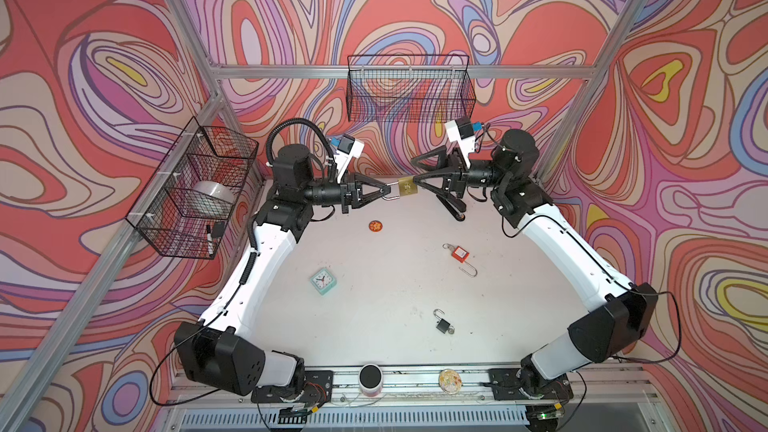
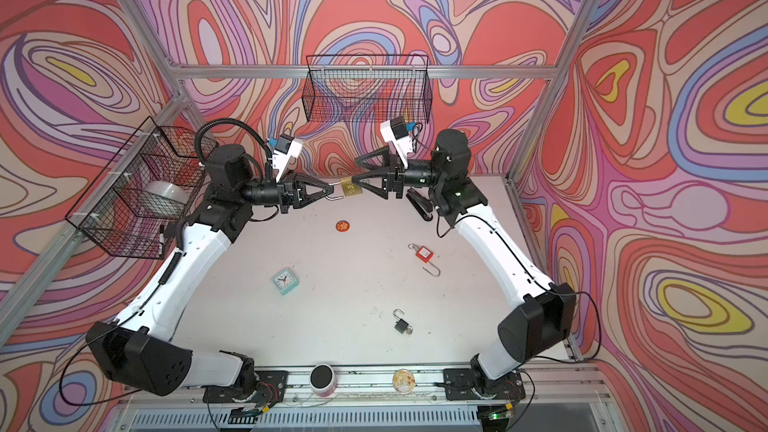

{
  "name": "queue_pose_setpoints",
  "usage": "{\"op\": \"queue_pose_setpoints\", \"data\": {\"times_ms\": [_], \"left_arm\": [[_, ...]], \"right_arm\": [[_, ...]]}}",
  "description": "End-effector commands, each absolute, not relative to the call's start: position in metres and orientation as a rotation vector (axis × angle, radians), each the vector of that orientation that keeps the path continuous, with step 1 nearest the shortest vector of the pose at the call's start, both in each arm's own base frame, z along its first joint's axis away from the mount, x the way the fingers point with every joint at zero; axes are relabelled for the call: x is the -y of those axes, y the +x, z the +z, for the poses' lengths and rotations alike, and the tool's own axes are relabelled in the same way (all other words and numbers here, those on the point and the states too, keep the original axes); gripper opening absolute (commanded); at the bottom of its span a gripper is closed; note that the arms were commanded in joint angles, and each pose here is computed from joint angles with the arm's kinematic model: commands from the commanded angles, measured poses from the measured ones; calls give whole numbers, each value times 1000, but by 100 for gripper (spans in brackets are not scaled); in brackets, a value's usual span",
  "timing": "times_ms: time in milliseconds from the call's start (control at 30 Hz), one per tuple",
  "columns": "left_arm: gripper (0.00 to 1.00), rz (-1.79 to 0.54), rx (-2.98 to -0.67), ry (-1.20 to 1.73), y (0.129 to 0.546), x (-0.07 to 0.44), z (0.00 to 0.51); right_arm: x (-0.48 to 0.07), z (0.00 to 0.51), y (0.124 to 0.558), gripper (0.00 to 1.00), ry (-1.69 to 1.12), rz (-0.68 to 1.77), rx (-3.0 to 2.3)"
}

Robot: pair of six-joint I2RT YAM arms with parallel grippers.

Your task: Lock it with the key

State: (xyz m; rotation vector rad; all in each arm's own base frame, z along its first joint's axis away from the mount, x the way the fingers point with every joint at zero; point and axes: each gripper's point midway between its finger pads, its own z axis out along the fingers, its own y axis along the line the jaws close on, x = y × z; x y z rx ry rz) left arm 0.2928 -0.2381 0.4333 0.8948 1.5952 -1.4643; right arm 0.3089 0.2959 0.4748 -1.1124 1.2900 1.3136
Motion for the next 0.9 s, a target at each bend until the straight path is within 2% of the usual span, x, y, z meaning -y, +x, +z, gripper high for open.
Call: {"op": "queue_pose_setpoints", "data": {"times_ms": [0,267,533,700,867], "left_arm": [[0,-1387,-1469,1006,270,233,458],[0,-1425,-1469,1010,263,233,462],[0,-1431,-1498,1020,261,239,453],[0,-1440,-1510,1016,261,240,450],[0,-1453,-1523,1013,261,242,445]], "right_arm": [[-292,427,299,70,-1200,1372,-1477],[-291,420,293,67,-1232,1374,-1527],[-297,422,289,60,-1238,1389,-1513],[-304,422,287,59,-1250,1388,-1500],[-313,418,287,49,-1255,1407,-1499]]}}
